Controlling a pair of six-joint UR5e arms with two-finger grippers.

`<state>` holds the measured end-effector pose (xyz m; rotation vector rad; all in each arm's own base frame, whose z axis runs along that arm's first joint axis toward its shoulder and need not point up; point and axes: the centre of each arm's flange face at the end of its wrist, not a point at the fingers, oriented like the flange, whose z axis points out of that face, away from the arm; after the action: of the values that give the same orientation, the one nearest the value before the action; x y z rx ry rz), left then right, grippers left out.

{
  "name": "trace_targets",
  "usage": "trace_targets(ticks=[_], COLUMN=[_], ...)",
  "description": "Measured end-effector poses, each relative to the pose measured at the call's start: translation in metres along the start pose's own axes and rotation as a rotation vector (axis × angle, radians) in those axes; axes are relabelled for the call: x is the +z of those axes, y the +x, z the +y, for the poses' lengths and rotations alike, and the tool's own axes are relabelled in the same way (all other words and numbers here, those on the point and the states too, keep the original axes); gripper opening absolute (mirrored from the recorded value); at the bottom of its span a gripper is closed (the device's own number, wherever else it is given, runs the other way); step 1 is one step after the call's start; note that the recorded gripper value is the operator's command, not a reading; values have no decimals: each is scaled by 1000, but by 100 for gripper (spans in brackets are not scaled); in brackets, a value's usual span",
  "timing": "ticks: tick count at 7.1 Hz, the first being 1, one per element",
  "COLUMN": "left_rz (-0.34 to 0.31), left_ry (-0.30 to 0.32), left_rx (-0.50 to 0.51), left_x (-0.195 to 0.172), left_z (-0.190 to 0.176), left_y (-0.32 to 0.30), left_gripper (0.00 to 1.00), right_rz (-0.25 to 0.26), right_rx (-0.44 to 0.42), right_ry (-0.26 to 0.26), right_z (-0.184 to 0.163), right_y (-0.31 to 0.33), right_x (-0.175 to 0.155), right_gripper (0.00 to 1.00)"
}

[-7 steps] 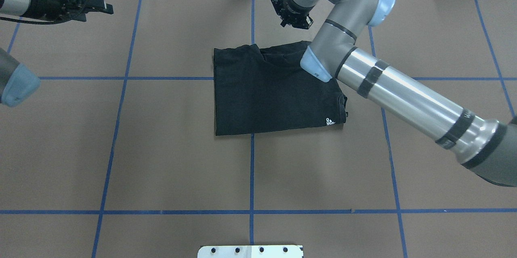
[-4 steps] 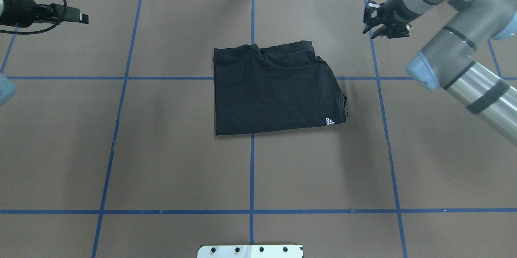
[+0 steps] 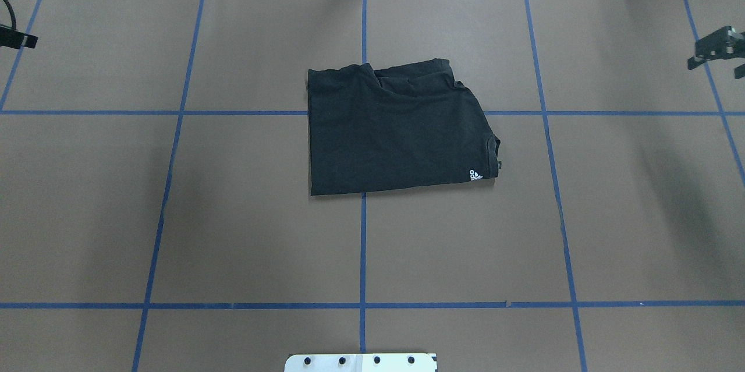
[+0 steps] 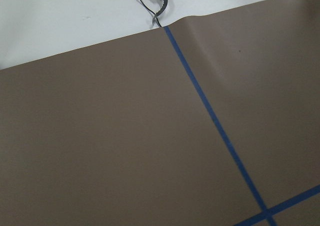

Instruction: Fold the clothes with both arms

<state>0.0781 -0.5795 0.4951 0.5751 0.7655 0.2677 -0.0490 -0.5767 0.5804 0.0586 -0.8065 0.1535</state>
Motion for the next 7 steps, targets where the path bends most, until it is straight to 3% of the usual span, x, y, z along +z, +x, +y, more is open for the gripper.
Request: trace_targets(ticks=[1,3,5,7], left_rz=[-16,18,45,54], left_ry=[-51,-85,-96,-74], left_rx=[6,-71,-66,-37], left_x=[-11,-44,-56,-80], left_z=[10,58,91,107], left_y=[-24,-76,-92,-74], left_gripper=[100,100,100,100], right_rz=[43,65,48,41], right_rx=[-92,-193,-197,-205], right_ry=[-49,-127,-146,-164], right_z=[4,16,30,30], right_y=[53,129,161,157], right_x=[-17,-56,-73,-66], right_gripper=[100,100,100,100])
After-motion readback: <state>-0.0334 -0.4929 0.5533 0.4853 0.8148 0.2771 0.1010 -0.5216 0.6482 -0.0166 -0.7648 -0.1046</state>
